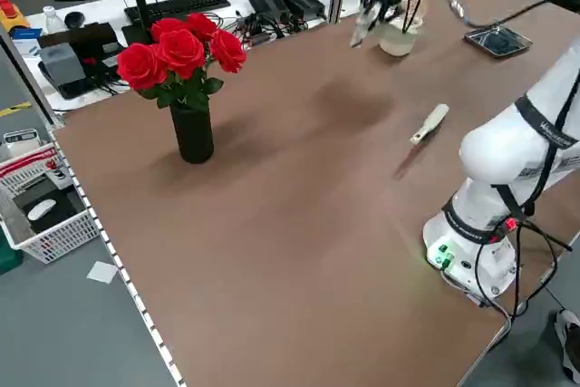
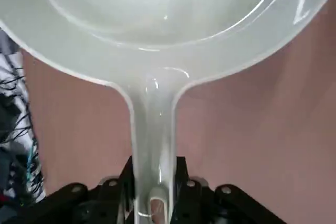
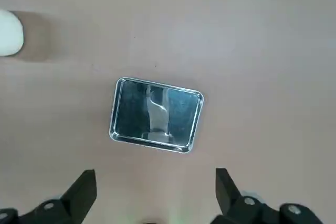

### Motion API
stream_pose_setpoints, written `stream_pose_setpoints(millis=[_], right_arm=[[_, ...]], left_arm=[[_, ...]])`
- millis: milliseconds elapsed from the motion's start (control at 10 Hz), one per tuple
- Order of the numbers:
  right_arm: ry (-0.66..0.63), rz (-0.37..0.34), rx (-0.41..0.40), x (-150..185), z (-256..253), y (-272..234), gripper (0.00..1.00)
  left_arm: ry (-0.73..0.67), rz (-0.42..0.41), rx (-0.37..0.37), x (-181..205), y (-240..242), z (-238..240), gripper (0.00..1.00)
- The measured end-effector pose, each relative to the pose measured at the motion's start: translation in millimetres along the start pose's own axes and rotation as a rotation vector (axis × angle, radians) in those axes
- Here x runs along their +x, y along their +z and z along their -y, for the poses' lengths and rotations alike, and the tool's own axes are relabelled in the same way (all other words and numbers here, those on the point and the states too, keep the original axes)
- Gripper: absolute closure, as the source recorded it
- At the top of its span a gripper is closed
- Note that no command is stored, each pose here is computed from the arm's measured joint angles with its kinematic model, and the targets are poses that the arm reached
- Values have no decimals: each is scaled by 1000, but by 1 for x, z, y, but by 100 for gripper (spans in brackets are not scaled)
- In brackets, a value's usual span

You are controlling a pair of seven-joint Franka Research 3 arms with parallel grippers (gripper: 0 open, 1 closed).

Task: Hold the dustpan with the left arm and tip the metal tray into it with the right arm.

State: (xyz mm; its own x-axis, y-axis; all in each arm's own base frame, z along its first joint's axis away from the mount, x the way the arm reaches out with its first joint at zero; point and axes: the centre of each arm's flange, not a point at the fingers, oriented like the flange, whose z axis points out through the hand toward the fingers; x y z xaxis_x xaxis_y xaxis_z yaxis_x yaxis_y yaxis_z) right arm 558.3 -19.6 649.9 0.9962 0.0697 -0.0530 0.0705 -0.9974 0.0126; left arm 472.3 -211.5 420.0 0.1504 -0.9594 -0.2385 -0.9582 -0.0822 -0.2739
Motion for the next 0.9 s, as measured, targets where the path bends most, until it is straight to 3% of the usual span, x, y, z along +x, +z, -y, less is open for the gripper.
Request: stream_pose_setpoints(millis=[500, 900], right_arm=[[19, -17, 0, -9, -9, 20, 0], [56, -8, 11, -14, -26, 23, 0]], left_arm=[[168, 30, -126, 16, 81, -37, 67], [208, 20, -163, 38, 121, -51, 67]])
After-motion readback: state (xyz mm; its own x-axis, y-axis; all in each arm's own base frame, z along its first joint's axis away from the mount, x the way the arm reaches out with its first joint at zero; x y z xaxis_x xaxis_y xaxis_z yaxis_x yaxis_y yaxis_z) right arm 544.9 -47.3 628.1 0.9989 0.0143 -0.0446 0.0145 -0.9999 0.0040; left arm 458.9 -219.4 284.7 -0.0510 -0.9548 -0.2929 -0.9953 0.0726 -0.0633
